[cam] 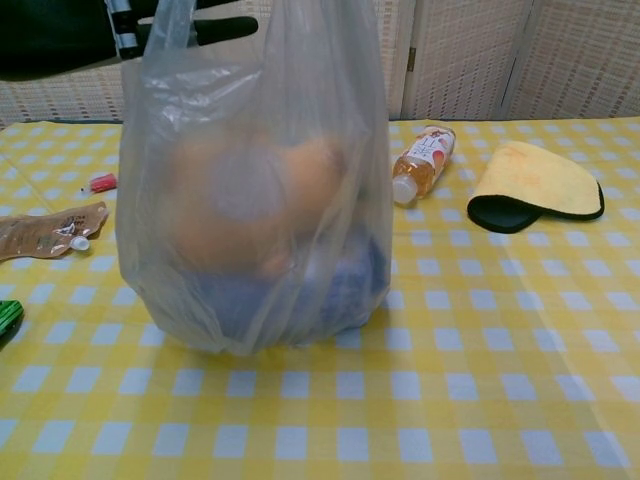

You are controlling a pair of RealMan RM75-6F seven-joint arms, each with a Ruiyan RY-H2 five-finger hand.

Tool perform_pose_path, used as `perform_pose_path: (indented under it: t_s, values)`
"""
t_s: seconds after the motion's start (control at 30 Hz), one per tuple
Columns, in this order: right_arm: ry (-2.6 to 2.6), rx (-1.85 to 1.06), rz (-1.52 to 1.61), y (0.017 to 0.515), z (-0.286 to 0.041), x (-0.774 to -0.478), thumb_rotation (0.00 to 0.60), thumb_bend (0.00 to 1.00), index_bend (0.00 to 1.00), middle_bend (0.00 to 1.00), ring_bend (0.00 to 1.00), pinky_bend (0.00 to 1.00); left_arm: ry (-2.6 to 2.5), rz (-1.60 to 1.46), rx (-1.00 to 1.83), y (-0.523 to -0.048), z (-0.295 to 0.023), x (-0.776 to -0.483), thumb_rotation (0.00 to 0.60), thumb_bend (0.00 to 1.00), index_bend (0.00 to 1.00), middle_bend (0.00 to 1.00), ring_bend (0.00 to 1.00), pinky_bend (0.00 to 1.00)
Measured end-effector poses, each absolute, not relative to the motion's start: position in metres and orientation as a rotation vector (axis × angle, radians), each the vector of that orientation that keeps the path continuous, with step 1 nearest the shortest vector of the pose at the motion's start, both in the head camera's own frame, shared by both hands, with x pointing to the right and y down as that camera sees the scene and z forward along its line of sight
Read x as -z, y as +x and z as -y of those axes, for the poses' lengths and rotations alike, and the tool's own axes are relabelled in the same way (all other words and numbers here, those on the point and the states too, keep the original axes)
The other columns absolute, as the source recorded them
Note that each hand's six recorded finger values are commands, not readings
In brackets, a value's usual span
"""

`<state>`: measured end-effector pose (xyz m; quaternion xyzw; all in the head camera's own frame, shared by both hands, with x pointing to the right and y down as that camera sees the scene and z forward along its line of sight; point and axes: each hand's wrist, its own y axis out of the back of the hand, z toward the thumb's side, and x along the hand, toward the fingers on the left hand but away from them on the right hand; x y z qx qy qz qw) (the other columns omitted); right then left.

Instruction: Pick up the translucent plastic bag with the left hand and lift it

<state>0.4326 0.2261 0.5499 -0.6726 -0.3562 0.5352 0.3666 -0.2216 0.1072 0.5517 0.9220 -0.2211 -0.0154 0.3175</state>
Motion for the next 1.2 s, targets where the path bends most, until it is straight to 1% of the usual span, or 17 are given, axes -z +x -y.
perform_pose_path:
  t_s: [0.3, 0.5, 0.77, 0.9, 1.2]
  values:
    - [-1.723, -1.362, 0.926, 0.433, -0.226, -0.547, 0.6, 0.29, 0.0, 0.0, 0.0, 0.0, 2.406, 0.627, 0.025, -0.216, -0.111, -0.558, 0.6, 0.29, 0.09, 0.1, 0.04, 0.17]
    - [-1.723, -1.36, 0.932, 0.434, -0.226, -0.545, 0.6, 0.29, 0.0, 0.0, 0.0, 0.0, 2.389, 0.592, 0.016, -0.212, -0.118, -0.561, 0.6, 0.28, 0.09, 0.12, 0.05, 0.18]
    - [-1.725, -1.354, 0.933, 0.434, -0.228, -0.544, 0.6, 0.29, 0.0, 0.0, 0.0, 0.0, 2.397, 0.505, 0.017, -0.2, -0.125, -0.557, 0.6, 0.27, 0.09, 0.15, 0.08, 0.21]
    - [-1.725, -1.35, 0.937, 0.435, -0.229, -0.542, 0.6, 0.29, 0.0, 0.0, 0.0, 0.0, 2.403, 0.498, 0.017, -0.197, -0.126, -0.557, 0.6, 0.27, 0.11, 0.18, 0.09, 0.21]
    - [-1.724, -1.341, 0.942, 0.435, -0.23, -0.539, 0.6, 0.29, 0.0, 0.0, 0.0, 0.0, 2.415, 0.468, 0.024, -0.185, -0.13, -0.554, 0.6, 0.27, 0.1, 0.2, 0.11, 0.22]
